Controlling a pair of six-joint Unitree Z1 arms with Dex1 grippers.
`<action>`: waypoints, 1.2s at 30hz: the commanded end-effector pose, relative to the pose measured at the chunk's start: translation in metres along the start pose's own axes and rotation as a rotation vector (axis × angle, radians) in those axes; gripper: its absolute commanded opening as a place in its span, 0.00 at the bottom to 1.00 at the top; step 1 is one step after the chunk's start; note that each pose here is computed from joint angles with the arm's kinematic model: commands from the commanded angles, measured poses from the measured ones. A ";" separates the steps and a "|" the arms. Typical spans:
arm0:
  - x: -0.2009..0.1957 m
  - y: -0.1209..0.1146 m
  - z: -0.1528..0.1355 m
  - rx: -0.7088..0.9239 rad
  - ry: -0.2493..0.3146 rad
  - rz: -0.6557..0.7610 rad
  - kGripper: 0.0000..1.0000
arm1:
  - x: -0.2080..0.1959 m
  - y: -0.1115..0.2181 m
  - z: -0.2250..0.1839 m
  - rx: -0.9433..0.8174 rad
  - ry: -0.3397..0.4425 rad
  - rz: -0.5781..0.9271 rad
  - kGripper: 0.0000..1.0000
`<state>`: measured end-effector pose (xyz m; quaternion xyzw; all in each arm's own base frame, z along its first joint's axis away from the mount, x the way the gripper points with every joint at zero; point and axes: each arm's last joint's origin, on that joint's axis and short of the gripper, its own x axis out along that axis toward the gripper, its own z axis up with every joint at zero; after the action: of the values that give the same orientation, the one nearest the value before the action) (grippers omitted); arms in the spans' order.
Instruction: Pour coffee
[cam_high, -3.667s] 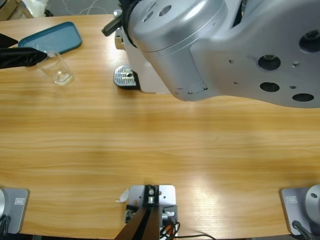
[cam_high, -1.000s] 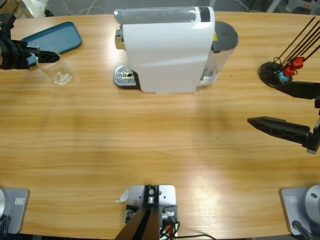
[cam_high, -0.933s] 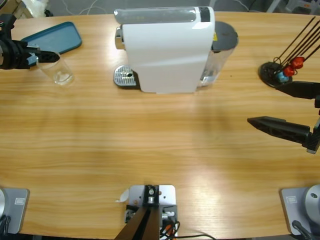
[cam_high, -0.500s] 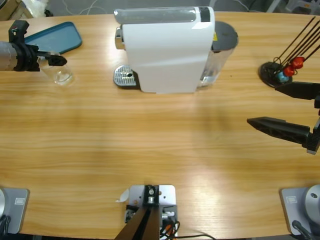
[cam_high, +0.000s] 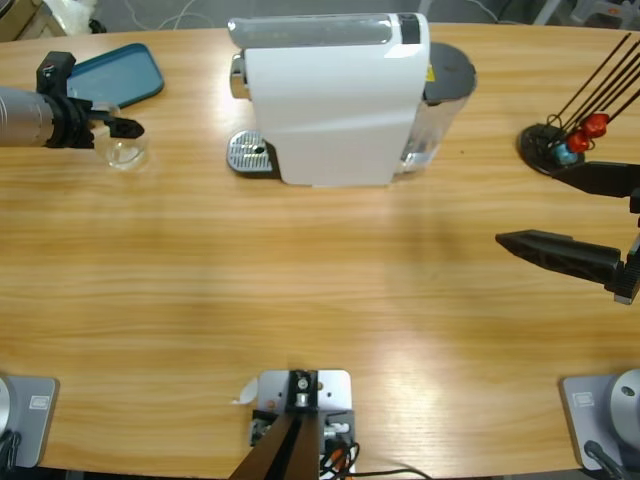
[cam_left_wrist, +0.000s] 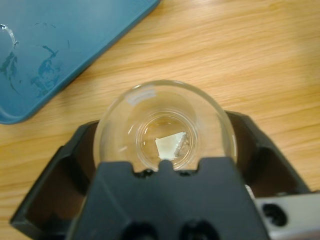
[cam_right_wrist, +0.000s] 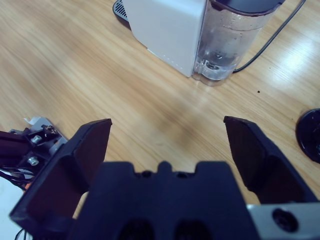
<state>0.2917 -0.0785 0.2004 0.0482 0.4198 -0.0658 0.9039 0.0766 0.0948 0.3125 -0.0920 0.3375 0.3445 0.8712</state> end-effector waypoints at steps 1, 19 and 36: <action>0.010 -0.009 -0.014 0.034 0.052 -0.016 0.00 | 0.008 -0.002 -0.009 -0.008 0.044 -0.002 0.99; -0.062 -0.065 0.027 0.326 -0.130 -0.421 0.00 | 0.007 -0.002 -0.009 -0.006 0.035 -0.004 0.99; -0.018 -0.105 0.038 0.472 -0.041 -0.468 0.00 | 0.002 -0.003 -0.011 -0.005 0.007 0.002 0.99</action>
<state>0.2773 -0.1720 0.2576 0.1407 0.3507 -0.3519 0.8564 0.0773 0.0951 0.3130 -0.0900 0.3336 0.3446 0.8728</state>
